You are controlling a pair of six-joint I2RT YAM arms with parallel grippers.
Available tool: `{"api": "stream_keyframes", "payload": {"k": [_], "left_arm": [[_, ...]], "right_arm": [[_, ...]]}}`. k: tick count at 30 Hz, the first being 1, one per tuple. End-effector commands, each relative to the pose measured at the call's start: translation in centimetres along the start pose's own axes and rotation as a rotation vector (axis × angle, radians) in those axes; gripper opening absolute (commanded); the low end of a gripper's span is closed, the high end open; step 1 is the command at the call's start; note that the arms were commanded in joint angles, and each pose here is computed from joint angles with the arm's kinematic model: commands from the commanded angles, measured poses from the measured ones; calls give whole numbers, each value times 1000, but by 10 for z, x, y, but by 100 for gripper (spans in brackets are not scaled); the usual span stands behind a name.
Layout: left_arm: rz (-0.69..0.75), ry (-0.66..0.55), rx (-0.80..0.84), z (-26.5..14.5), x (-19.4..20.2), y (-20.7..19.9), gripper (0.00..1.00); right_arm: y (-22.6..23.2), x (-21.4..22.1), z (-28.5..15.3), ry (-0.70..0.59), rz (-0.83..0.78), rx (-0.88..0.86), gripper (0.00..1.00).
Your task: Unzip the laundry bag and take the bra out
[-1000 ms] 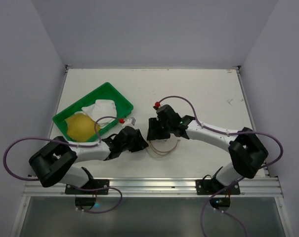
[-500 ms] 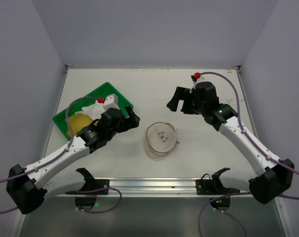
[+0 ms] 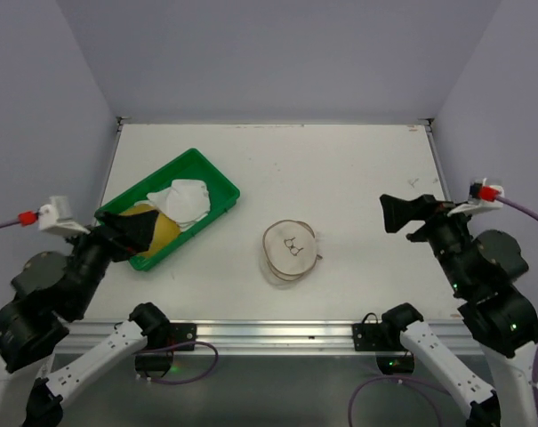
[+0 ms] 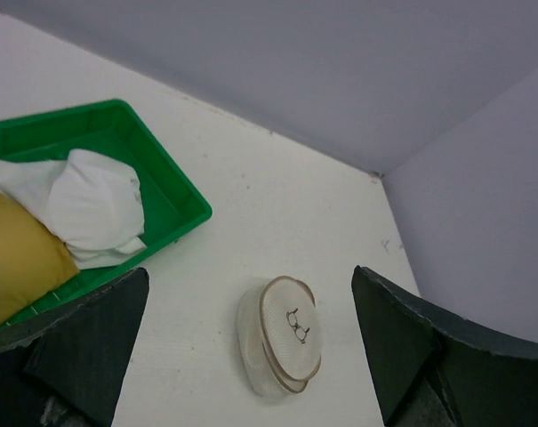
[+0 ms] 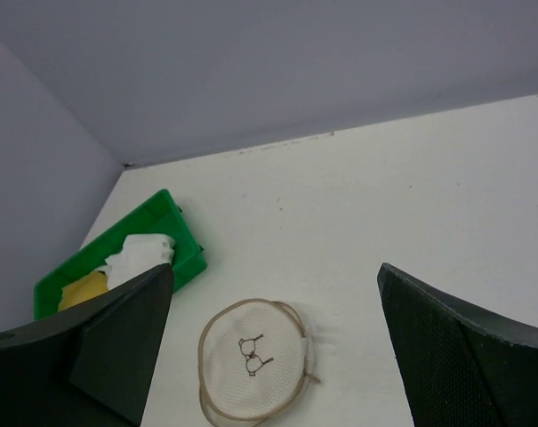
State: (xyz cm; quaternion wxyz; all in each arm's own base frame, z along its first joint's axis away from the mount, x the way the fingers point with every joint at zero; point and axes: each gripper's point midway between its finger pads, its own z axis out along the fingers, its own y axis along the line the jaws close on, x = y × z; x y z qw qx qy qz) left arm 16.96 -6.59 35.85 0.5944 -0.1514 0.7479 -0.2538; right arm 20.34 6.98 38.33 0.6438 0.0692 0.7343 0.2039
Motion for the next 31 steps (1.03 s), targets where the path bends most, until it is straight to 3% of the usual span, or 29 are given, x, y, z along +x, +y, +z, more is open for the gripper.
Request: {"api": "stream_keyframes", "payload": {"k": [1, 4, 11, 21, 31], "left_arm": [[39, -94, -64, -50, -24, 43, 100], [10, -173, -73, -77, -37, 65, 100], [-8, -224, -76, -103, -35, 93, 100], [-58, -254, -73, -114, -30, 109, 100], [-79, -241, -66, -115, -29, 112, 100]], "right_arm": [[-21, -4, -36, -58, -59, 42, 99], [-31, -5, -57, -112, -71, 44, 99], [-41, -2, -99, -208, -76, -4, 99], [-40, 15, -103, -169, -78, -37, 99], [-38, 4, -115, -211, -81, -53, 99]]}}
